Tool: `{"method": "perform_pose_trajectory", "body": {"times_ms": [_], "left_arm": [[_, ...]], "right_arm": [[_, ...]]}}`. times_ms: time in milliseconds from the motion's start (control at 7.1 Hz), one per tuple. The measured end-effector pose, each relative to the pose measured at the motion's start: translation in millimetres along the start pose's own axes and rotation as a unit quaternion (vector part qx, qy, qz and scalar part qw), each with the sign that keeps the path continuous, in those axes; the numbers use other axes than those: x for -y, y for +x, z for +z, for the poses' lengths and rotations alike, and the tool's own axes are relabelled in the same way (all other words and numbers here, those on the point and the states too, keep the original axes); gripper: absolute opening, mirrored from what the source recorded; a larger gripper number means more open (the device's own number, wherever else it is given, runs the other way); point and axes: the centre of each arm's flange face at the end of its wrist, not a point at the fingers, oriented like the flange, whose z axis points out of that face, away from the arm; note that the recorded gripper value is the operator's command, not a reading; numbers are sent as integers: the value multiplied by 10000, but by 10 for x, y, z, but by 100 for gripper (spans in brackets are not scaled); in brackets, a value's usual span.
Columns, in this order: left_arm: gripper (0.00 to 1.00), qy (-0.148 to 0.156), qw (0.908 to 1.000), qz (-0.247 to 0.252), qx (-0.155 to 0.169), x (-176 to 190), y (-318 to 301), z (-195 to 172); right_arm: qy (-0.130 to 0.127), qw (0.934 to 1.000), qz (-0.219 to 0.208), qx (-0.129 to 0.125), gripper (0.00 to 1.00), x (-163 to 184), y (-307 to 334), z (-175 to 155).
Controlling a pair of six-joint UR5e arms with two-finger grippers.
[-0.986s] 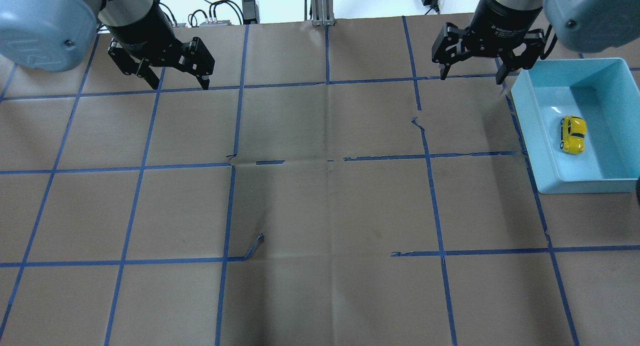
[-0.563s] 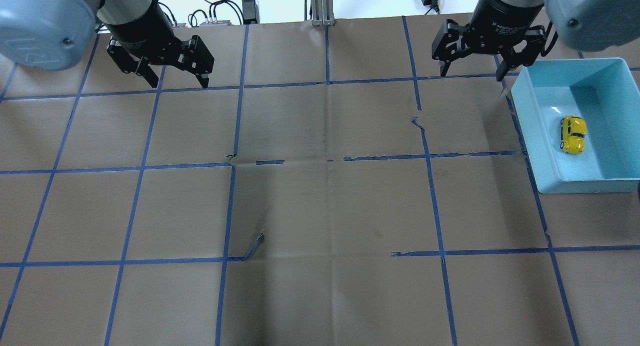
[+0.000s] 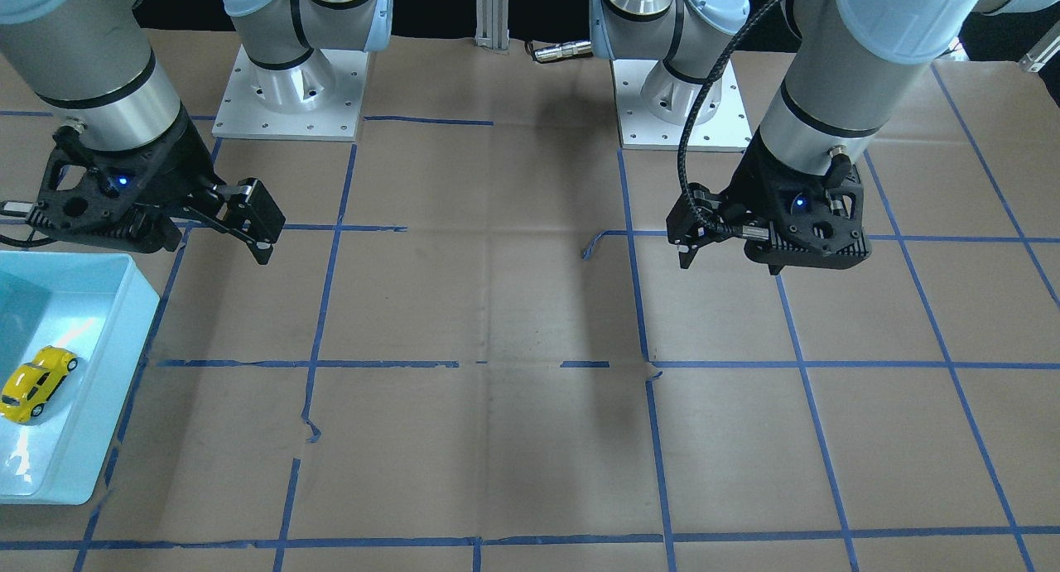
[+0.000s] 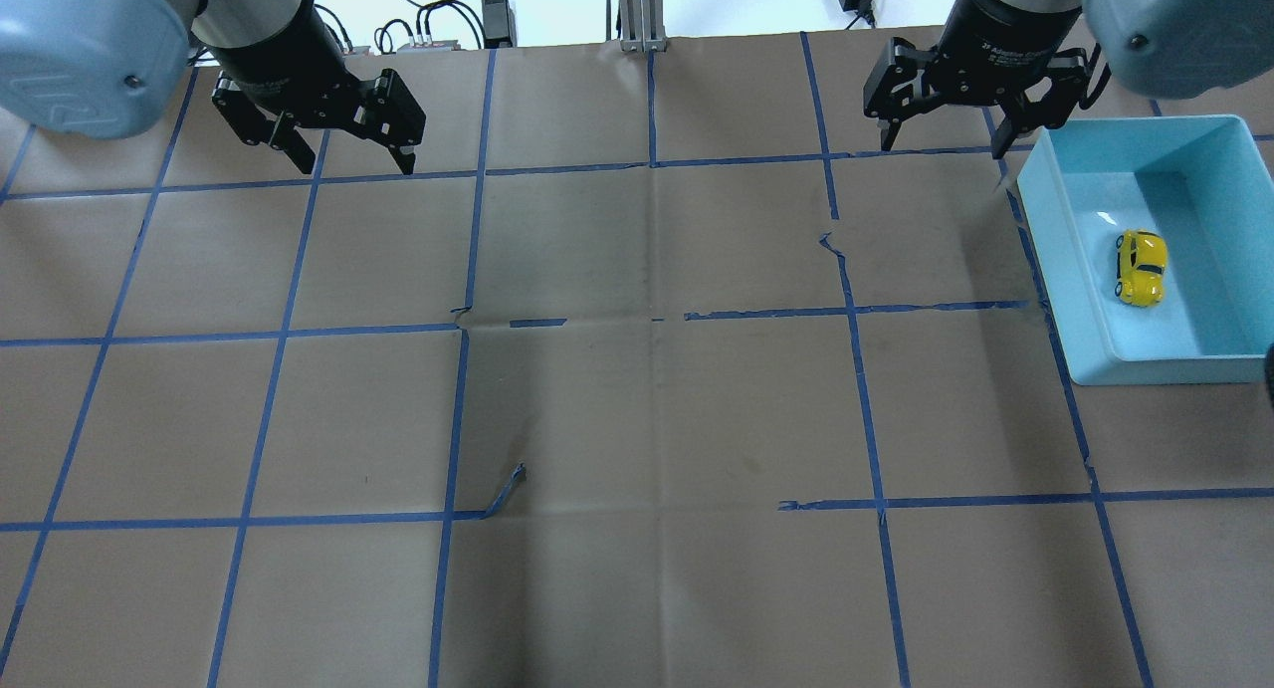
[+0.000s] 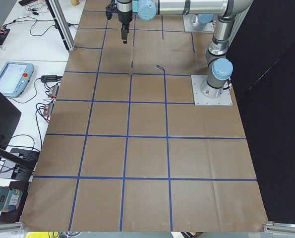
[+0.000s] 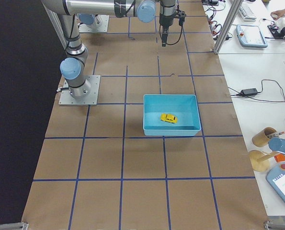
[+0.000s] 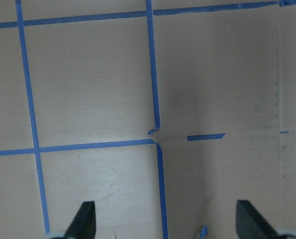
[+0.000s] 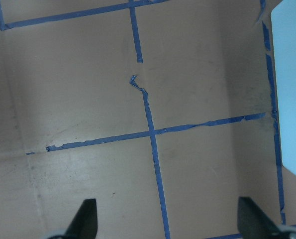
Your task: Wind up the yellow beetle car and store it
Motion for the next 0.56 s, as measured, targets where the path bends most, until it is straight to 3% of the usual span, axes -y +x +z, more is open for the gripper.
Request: {"method": "perform_pose_trajectory", "body": {"times_ms": [563], "left_arm": [[100, 10, 10000, -1, 2, 10, 0, -9]], "right_arm": [[115, 9999, 61, -6, 100, 72, 3, 24]]}}
